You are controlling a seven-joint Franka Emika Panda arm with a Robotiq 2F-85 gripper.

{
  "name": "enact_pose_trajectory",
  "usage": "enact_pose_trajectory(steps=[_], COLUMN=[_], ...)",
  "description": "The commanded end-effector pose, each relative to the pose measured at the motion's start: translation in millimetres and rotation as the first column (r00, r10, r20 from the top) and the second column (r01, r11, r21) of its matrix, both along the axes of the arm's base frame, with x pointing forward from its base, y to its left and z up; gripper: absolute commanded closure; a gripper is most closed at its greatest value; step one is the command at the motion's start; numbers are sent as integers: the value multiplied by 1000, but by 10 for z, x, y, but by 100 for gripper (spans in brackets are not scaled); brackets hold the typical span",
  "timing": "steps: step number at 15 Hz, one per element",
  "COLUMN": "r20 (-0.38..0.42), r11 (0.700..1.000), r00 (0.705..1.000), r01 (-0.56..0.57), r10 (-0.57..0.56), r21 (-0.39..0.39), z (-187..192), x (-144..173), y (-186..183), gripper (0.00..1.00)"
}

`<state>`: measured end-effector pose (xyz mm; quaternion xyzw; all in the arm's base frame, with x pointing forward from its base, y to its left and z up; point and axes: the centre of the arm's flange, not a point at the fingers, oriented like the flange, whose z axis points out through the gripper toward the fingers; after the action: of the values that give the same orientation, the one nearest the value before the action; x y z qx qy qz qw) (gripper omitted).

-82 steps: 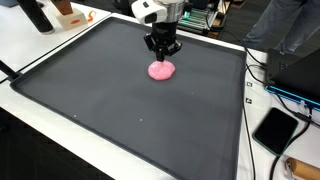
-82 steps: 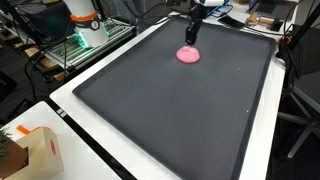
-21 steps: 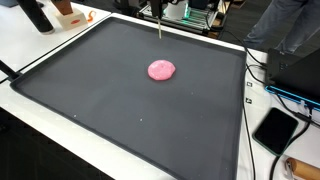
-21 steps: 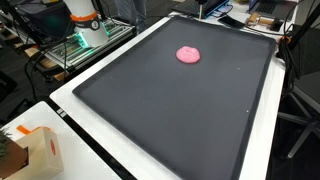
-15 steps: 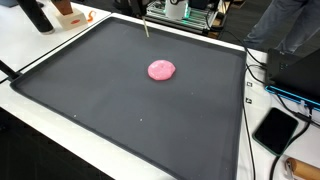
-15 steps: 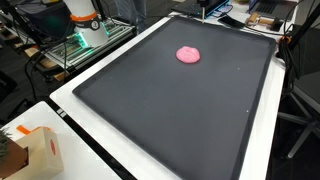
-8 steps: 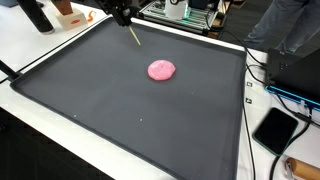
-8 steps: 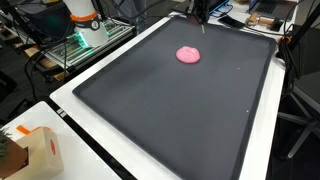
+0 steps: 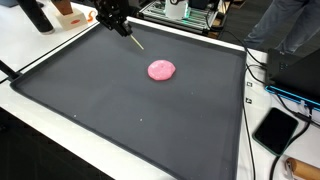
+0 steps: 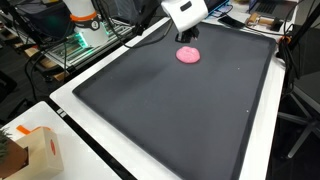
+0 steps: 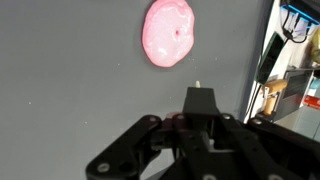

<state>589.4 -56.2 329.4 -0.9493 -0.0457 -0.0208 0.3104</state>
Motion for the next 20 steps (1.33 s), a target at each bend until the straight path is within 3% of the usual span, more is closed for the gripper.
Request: enact_pose_trajectory(steps=[1,7,20], r20=[-25,-78,-238], r11=[995,982,983], r00=[999,994,965], r01=[-34,-60,-65], r10=[36,75,106], r21=[92,179,173], z=[-232,-498,-839], x=[1,-51,-93], y=[-238,-489,-551], gripper=[96,96,96])
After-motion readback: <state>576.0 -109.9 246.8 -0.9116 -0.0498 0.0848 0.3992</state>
